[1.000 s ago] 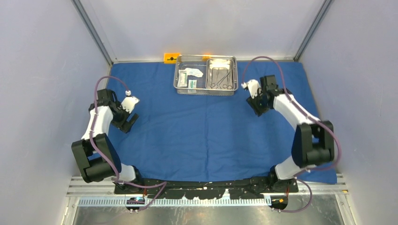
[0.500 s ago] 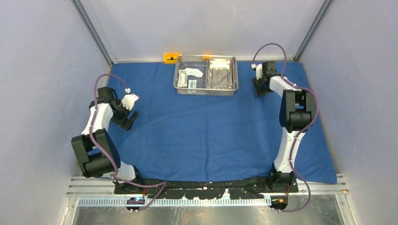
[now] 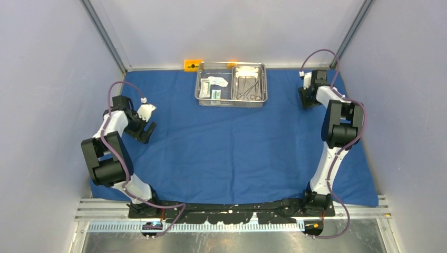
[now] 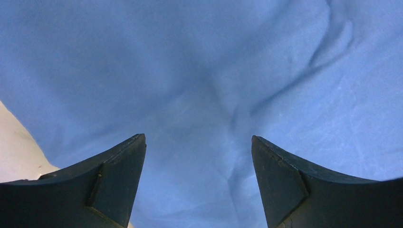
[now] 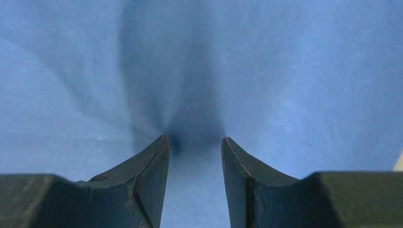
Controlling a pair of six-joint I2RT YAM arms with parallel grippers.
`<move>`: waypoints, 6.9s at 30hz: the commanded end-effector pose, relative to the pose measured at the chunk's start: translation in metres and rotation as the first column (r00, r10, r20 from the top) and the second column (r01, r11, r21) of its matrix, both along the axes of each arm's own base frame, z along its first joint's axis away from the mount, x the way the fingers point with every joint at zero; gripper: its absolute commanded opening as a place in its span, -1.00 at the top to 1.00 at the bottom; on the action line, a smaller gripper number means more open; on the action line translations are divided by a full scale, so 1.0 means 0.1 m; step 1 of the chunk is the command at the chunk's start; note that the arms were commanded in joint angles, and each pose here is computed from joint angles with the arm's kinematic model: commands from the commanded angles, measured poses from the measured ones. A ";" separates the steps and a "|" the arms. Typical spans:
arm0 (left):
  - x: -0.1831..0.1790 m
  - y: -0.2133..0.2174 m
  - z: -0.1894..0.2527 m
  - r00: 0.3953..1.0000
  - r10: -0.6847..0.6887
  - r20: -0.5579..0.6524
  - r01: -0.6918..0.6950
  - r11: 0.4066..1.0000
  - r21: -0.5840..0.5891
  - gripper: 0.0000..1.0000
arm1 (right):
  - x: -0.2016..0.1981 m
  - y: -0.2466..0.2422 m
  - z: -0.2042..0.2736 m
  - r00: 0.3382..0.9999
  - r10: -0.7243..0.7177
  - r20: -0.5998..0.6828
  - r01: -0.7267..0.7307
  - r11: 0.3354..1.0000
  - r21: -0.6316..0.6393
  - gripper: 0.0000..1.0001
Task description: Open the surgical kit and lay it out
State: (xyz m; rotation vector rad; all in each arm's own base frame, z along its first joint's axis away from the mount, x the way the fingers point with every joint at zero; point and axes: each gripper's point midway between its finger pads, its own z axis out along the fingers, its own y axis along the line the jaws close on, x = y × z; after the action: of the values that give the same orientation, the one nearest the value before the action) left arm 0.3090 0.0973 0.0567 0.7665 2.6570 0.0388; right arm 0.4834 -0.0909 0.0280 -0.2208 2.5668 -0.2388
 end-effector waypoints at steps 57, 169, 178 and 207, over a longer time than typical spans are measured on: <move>1.64 -1.70 1.47 0.898 0.030 0.440 0.116 0.946 -0.302 -0.99 | -0.25 1.84 1.72 0.900 0.244 0.360 -0.340 0.911 0.234 -0.35; 2.83 -1.86 0.45 0.911 0.360 0.200 -0.282 0.899 -0.335 1.00 | -0.45 1.97 1.02 0.949 0.280 0.145 -0.312 0.900 0.305 -0.10; 2.60 -0.74 0.60 0.843 0.491 0.221 -0.422 0.857 -0.295 1.00 | -0.47 1.97 1.02 0.948 0.285 0.139 -0.315 0.898 0.307 -0.10; 2.66 -0.34 0.35 0.829 0.538 0.153 -0.483 0.826 -0.291 0.51 | -0.53 1.90 1.01 0.949 0.293 0.112 -0.313 0.908 0.277 -0.10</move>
State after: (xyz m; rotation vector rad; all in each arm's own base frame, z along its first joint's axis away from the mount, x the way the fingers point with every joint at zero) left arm 0.5749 0.0726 0.0641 -0.0202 2.5523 -0.0324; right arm 0.4286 0.1008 0.1114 -0.4749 2.4629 0.2640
